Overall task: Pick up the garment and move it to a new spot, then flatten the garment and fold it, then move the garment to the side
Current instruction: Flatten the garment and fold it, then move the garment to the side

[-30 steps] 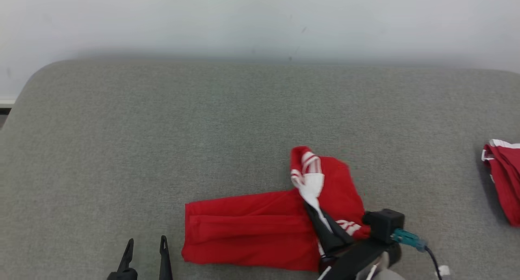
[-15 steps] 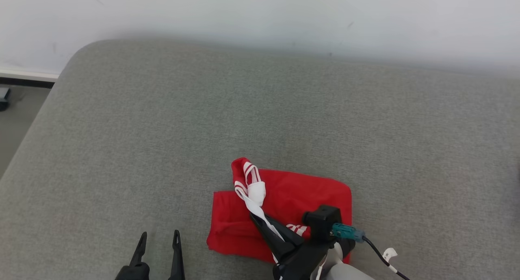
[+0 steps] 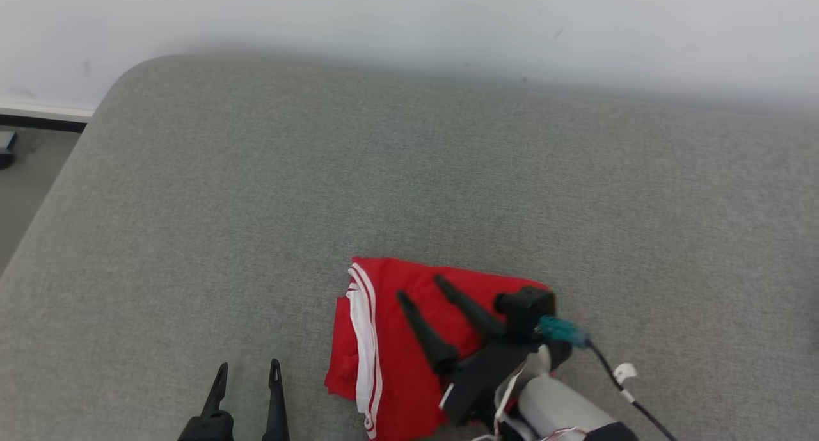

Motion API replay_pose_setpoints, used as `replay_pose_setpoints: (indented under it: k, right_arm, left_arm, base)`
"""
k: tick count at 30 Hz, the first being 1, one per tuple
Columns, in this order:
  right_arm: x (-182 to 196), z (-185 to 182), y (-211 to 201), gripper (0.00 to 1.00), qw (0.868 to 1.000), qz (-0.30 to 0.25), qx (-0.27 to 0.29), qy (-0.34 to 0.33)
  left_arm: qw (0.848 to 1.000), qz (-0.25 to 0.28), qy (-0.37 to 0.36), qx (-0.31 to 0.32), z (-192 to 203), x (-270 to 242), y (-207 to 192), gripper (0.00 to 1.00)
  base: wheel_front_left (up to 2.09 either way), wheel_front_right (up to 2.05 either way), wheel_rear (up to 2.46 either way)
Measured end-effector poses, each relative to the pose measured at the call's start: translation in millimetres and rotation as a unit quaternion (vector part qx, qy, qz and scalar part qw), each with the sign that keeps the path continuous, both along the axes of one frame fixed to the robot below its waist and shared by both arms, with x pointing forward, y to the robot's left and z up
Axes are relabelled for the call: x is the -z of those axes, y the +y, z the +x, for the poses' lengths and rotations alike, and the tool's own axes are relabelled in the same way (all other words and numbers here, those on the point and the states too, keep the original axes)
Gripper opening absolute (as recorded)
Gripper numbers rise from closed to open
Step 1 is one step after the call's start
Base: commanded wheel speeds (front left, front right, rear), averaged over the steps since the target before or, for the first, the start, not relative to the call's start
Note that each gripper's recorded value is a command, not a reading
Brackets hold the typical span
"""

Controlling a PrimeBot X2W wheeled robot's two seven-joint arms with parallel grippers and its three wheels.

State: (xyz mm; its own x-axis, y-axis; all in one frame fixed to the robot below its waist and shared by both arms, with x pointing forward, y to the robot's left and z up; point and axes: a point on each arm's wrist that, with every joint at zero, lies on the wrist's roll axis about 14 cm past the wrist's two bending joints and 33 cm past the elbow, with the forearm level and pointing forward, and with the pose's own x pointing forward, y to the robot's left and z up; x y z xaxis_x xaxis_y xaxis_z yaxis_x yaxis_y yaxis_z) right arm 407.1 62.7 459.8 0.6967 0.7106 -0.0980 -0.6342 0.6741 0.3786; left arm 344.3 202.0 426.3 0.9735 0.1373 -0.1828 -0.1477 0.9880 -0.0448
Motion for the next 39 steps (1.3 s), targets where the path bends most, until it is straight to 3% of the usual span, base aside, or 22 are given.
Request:
replay_pose_setpoints:
  k: [8,15,18,27,39]
  right_arm:
    - [-1,24,-82,1.00,0.991,-0.020,0.127,-0.028]
    - [-15,21,-160,1.00,0.967,-0.080,0.225,-0.091]
    - [-8,5,-186,1.00,0.956,-0.097,0.262,-0.086]
    - [-4,-28,-234,1.00,0.933,-0.109,0.335,-0.073]
    - [-1,-56,-253,1.00,0.922,-0.107,0.366,-0.064]
  left_arm:
    - [1.000,0.004,-0.008,0.016,9,-4,-9,1.00]
    - [0.999,0.015,-0.022,0.030,17,-12,-14,1.00]
    - [0.999,0.019,-0.023,0.037,17,-13,-18,1.00]
    - [0.998,0.017,-0.037,0.056,19,-21,-28,1.00]
    - [0.996,0.019,-0.051,0.074,15,-29,-36,1.00]
  base:
    - [0.00,0.00,0.00]
    - [0.00,0.00,0.00]
    - [0.00,0.00,0.00]
    - [0.00,0.00,0.00]
    - [0.00,0.00,0.00]
